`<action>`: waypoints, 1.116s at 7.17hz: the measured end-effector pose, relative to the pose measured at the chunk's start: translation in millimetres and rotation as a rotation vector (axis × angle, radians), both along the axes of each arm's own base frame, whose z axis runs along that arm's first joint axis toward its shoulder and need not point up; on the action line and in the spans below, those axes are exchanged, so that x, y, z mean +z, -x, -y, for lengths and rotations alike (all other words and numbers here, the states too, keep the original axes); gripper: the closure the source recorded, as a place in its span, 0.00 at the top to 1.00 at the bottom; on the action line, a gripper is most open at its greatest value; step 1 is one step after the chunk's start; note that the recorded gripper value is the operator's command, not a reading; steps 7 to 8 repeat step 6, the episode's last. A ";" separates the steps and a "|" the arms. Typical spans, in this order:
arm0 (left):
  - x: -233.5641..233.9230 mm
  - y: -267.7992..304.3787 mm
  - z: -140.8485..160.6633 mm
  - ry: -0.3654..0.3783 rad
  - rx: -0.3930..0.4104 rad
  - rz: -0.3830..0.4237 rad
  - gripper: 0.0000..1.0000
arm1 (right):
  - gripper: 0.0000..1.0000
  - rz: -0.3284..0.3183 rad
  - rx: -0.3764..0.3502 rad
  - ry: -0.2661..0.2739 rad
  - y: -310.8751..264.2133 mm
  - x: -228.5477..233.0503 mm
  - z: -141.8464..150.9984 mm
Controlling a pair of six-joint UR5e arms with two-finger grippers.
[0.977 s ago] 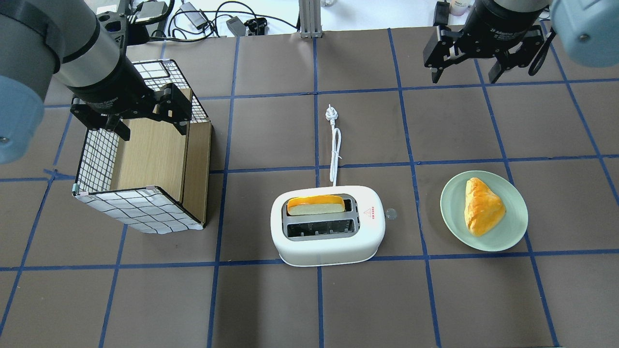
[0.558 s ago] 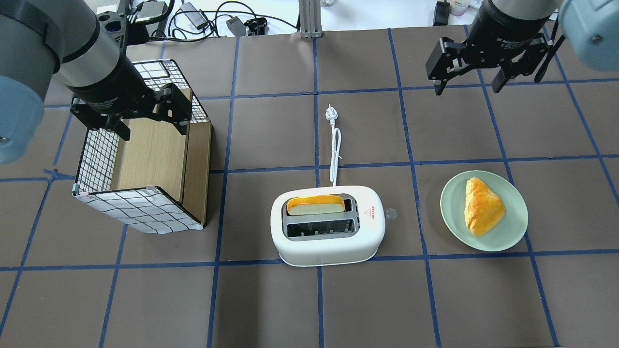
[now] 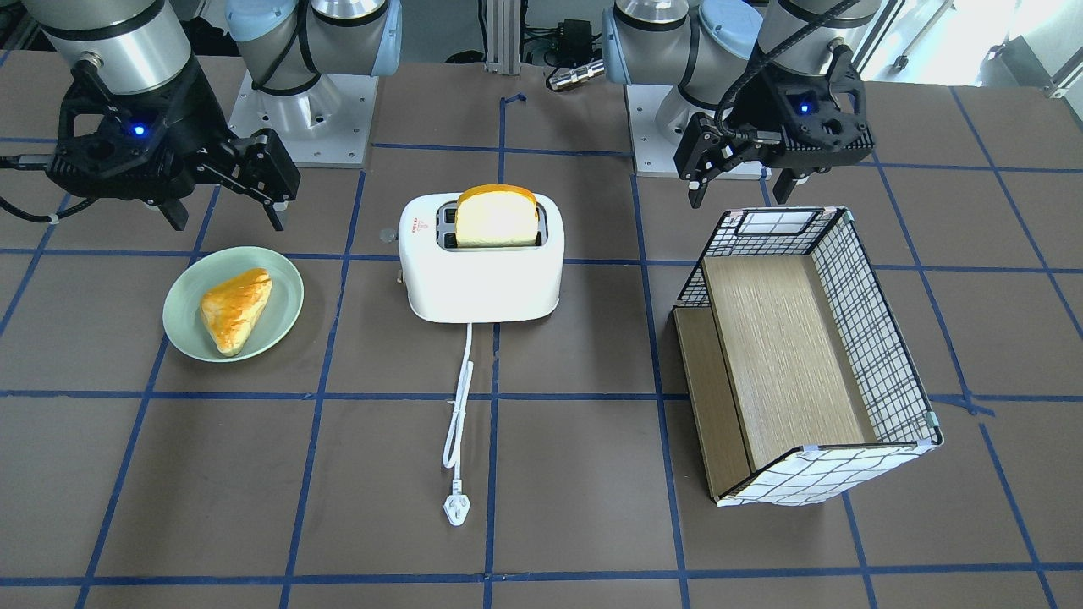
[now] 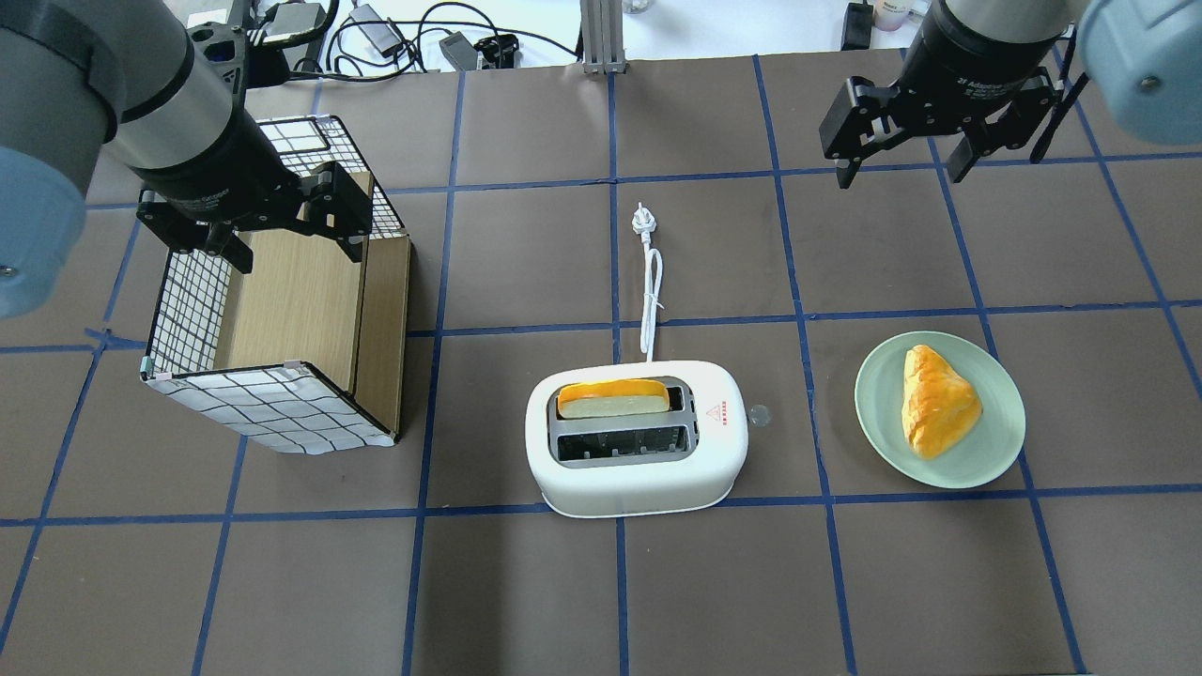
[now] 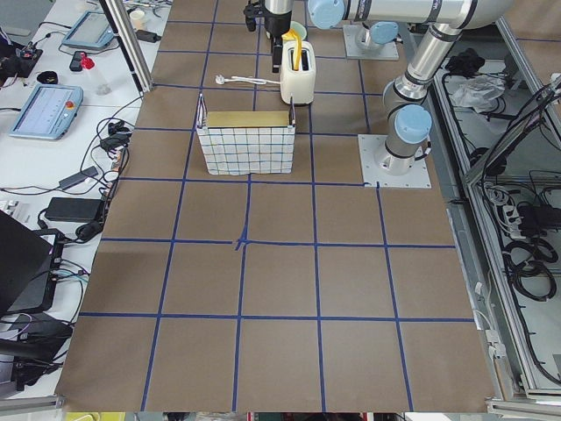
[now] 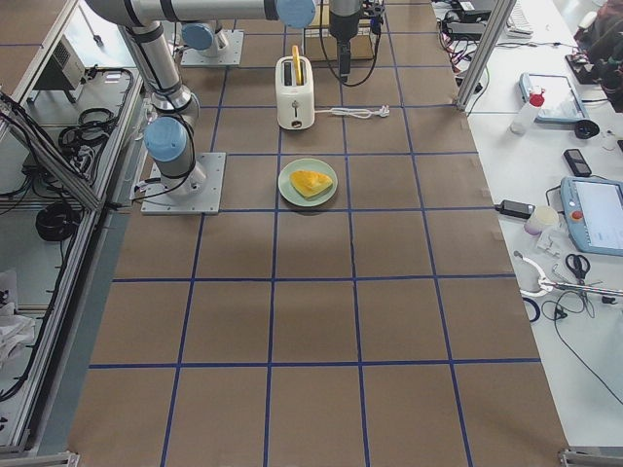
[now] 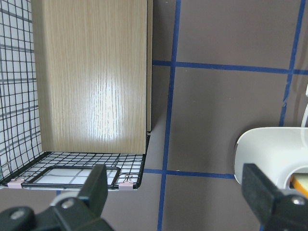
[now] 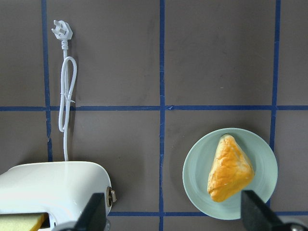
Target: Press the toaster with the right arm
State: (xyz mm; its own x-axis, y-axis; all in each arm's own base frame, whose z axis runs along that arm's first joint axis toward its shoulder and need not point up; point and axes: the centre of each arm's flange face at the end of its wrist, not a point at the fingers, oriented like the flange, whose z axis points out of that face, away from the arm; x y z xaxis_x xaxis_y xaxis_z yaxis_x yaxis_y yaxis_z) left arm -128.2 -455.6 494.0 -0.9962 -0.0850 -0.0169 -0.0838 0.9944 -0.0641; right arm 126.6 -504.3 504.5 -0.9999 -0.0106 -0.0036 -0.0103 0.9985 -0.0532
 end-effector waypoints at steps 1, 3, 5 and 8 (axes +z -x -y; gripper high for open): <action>-0.1 0.0 0.0 0.000 0.000 0.000 1.00 | 1.00 -0.002 0.001 -0.002 0.4 -0.9 -0.2; 0.1 0.0 -0.1 0.000 0.000 0.000 1.00 | 1.00 -0.010 -0.013 -0.001 4.0 -1.2 0.7; 0.1 0.0 0.0 0.000 0.000 0.000 1.00 | 1.00 -0.013 -0.021 -0.001 4.5 -0.9 0.7; 0.1 0.0 0.0 0.000 0.000 0.000 1.00 | 1.00 -0.013 -0.021 -0.001 4.3 -0.9 0.6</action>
